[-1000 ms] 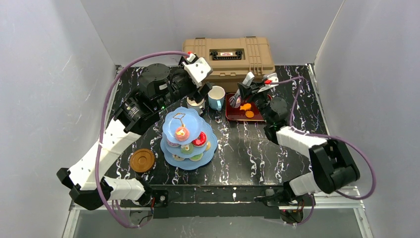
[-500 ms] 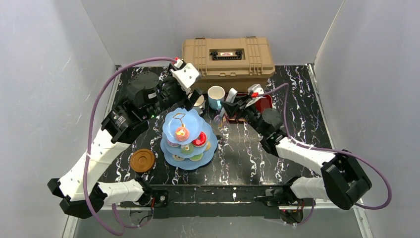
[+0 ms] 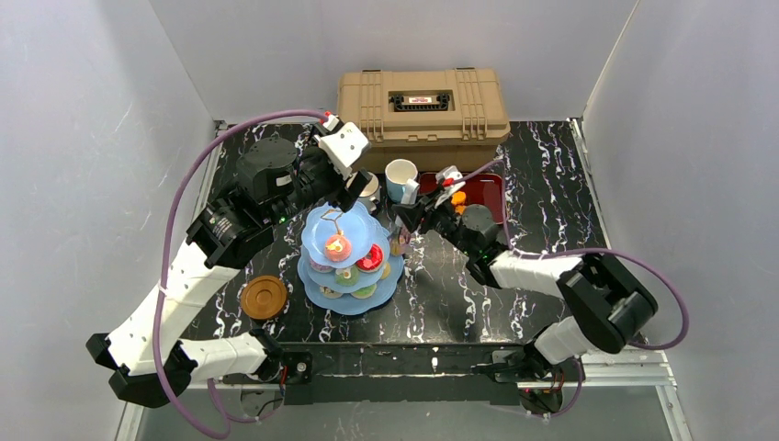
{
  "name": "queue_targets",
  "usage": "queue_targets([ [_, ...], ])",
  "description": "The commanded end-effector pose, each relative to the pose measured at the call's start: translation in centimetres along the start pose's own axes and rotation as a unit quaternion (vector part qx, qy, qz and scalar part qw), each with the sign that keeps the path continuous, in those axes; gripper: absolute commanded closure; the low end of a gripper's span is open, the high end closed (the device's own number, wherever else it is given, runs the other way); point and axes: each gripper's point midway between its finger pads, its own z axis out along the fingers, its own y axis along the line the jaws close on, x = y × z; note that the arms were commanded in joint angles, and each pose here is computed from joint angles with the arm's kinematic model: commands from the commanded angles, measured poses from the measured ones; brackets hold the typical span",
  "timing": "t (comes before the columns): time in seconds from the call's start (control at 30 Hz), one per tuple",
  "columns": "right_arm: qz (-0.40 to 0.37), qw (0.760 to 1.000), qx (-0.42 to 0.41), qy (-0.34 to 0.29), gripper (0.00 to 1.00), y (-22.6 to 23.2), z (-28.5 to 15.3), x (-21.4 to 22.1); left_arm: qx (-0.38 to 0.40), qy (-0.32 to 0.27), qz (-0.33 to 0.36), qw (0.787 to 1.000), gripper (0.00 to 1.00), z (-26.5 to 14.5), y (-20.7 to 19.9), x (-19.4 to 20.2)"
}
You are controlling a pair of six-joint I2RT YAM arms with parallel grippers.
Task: Serve the afternoon tea
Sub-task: Place the desert on the desert table.
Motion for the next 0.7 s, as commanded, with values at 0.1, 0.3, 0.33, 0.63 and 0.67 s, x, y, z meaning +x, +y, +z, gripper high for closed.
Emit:
queue_targets([
  [0.1, 0.000, 0.995, -0.037, -0.089, 0.99, 2.2, 2.6, -4.5, -0.006, -0.008, -0.004, 1.000, 0.38, -0.6, 0.4, -0.5],
  [0.3, -0.003, 0.994, -0.040, -0.099, 0.99, 2.8, 3.0, -4.8, -0.006, -0.009, -0.004, 1.000, 0.38, -0.5, 0.4, -0.4],
  [0.33, -0.004, 0.994, -0.039, -0.099, 0.99, 2.9, 3.1, -4.9, -0.006, -0.010, -0.005, 1.000, 0.38, -0.6, 0.4, -0.5],
  [0.63, 0.001, 0.995, -0.051, -0.086, 0.98, 3.6, 3.8, -3.4, -0.010, -0.018, -0.005, 1.000, 0.38, -0.7, 0.7, -0.9],
  [0.67, 0.002, 0.995, -0.050, -0.084, 0.97, 3.7, 3.9, -3.1, -0.010, -0.018, -0.005, 1.000, 0.38, -0.7, 0.7, -0.9],
])
